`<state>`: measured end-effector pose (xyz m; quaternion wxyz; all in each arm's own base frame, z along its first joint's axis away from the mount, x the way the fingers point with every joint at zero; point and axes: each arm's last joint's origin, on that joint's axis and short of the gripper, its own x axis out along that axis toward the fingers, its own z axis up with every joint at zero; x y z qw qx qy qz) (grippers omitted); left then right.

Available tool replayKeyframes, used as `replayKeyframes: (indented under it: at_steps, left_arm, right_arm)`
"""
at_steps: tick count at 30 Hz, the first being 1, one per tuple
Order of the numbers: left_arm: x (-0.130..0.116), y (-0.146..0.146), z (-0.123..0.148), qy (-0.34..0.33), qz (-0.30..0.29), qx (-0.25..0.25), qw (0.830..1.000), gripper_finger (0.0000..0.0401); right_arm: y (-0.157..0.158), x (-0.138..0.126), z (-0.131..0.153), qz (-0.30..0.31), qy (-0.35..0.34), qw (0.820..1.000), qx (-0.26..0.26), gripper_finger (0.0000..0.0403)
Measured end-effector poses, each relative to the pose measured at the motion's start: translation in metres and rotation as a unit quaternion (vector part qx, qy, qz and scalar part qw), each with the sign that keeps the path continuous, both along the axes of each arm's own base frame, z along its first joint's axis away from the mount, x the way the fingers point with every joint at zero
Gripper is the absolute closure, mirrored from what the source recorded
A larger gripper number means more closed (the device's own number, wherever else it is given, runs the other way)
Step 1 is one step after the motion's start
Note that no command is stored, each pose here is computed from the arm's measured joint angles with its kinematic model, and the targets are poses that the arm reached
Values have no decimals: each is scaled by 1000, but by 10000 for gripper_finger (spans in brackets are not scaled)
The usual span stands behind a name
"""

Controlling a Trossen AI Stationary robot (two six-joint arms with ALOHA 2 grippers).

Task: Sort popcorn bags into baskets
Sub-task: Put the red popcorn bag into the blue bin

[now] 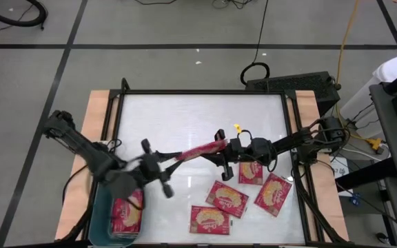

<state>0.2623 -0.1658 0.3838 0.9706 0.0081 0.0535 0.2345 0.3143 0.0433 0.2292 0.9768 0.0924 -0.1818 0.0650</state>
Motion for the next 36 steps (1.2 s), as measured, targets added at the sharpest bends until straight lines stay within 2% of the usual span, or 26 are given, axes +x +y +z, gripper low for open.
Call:
replayKeyframes:
  at_steps: [4,9,15,19,23,30,33,36]
  left_arm:
    - [-17,9,2,21,-24,-43,999,256]
    - [-13,27,-10,76,-42,-96,992,213]
    - [23,45,-43,167,-68,-150,972,174]
    - [43,54,-62,204,-77,-170,961,166]
    - [50,57,-69,224,-86,-171,956,197]
    - [48,50,-70,227,-103,-180,952,319]
    - [46,47,-70,232,-115,-183,948,371]
    - [43,41,-70,233,-120,-187,947,383]
  right_arm:
    - [4,3,-11,31,63,997,10,399]
    - [12,5,-29,46,156,987,18,401]
    - [20,3,-38,60,202,977,26,402]
    - [24,3,-39,66,207,976,24,402]
    - [25,2,-42,66,223,972,22,402]
    - [25,2,-46,64,247,967,18,401]
    - [25,1,-45,64,246,967,18,388]
    - [24,-1,-41,64,247,967,15,363]
